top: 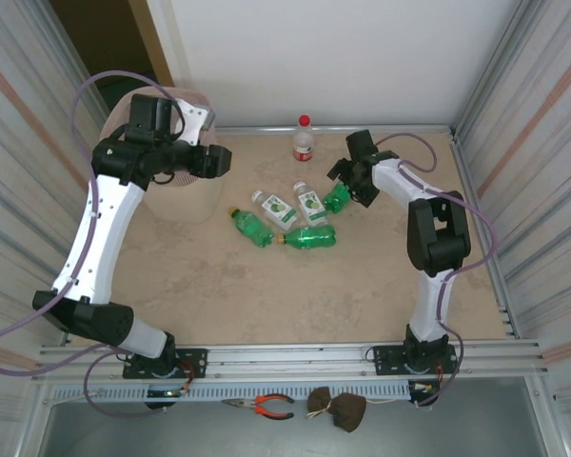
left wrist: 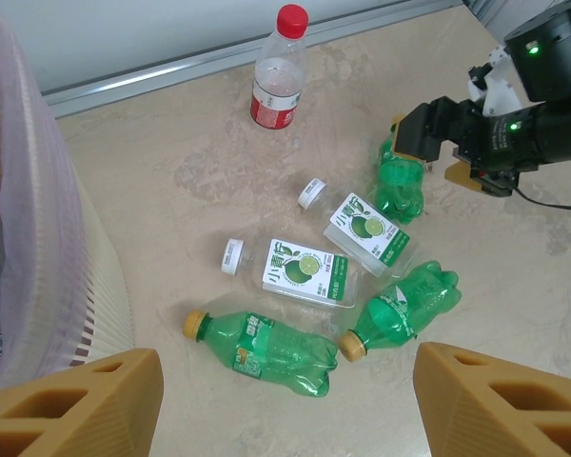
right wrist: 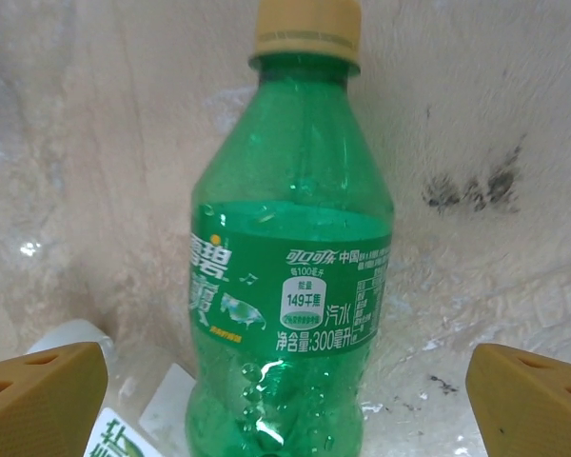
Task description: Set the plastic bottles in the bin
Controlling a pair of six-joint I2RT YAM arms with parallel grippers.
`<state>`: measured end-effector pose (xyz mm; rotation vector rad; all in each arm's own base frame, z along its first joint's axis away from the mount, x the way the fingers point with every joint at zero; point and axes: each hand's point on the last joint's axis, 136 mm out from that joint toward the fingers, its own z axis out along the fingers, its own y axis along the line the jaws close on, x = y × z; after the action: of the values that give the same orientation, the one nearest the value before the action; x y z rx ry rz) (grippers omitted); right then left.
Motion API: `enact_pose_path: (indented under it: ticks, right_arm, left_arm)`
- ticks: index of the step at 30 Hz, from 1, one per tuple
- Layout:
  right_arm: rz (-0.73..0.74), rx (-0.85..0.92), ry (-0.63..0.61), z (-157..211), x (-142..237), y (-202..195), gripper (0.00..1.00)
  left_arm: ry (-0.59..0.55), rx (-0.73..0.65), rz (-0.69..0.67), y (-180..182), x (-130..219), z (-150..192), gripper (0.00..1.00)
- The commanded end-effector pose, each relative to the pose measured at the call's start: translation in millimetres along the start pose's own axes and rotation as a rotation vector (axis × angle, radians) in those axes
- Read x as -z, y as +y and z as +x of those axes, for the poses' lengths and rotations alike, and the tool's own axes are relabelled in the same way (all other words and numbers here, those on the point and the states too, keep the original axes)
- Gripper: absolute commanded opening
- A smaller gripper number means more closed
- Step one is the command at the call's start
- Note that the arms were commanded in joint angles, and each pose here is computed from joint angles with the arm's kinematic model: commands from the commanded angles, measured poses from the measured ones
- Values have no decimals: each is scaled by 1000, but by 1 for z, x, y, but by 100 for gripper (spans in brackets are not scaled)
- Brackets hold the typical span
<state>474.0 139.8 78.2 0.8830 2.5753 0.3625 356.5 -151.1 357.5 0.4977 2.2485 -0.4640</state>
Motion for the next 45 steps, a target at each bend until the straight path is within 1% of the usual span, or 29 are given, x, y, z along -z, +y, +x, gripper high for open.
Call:
enact_pose_path:
  ticks: [1,9,19,29,38,41,45]
  right_arm:
    - [21,-74,56,16,-12,3,96]
    - [64,-121,106,40,-32,-4,91]
    - [71,-143,104,42,-37,-9,78]
    - [66,-159,114,45,-41,-11,72]
    - [65,-172,106,42,-38,-13,63]
    - [60,-176,90,38,-32,-14,60]
    - [57,-174,47,30,-17,-19,59]
  left_arm:
    - [-42,-8,32,-11,11,-5,70]
    - [-40,-7,38,-11,9,-4,70]
    - [-39,-8,42,-12,8,-2,70]
    - [-38,-9,39,-12,8,-1,70]
    - [-43,-11,44,-12,8,-4,70]
    - [-47,-10,50,-13,8,-5,70]
    - [-56,-6,60,-15,8,-7,70]
